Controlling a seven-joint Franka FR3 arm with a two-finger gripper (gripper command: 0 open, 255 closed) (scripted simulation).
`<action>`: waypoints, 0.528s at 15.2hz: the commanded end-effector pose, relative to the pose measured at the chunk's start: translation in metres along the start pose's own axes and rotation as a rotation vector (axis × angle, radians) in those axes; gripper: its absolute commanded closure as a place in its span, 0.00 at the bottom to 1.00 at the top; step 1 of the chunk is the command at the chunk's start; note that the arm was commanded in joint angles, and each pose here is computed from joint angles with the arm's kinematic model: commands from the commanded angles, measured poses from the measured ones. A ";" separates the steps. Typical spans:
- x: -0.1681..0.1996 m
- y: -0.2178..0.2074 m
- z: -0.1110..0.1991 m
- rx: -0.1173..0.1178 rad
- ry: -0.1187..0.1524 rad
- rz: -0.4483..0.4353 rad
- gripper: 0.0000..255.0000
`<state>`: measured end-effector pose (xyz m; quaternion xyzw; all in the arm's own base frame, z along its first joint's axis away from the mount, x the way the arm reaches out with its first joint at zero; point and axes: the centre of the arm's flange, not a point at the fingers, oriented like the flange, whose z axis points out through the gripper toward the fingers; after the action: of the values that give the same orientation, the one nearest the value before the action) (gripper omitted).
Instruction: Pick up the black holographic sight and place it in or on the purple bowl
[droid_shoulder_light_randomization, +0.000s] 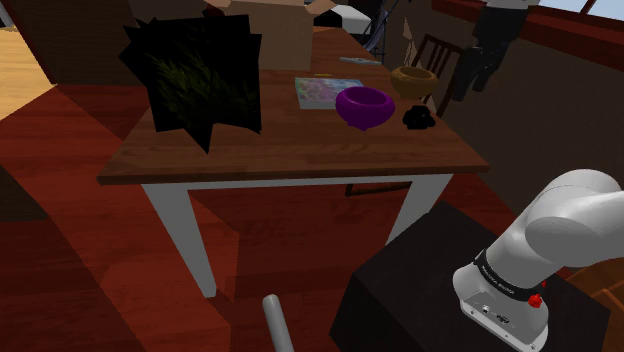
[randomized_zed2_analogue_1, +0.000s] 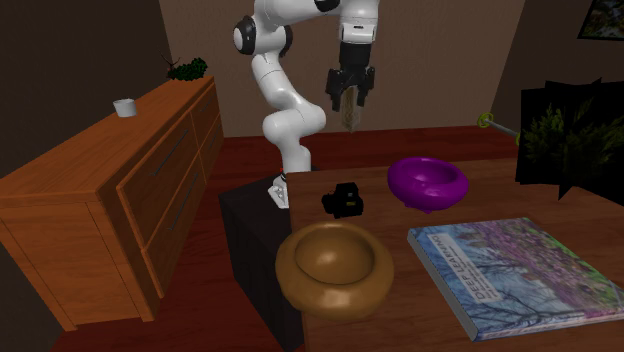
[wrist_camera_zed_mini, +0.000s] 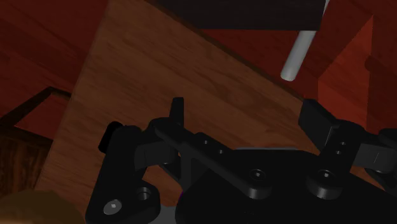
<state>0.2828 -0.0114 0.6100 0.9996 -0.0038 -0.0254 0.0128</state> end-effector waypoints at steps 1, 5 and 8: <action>0.000 0.000 0.000 0.000 0.000 0.000 0.00; 0.028 0.040 0.020 0.013 0.021 -0.068 0.00; 0.051 0.068 0.035 0.024 0.037 -0.120 0.00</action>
<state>0.3255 -0.0712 0.5788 0.9989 0.0460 -0.0109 0.0010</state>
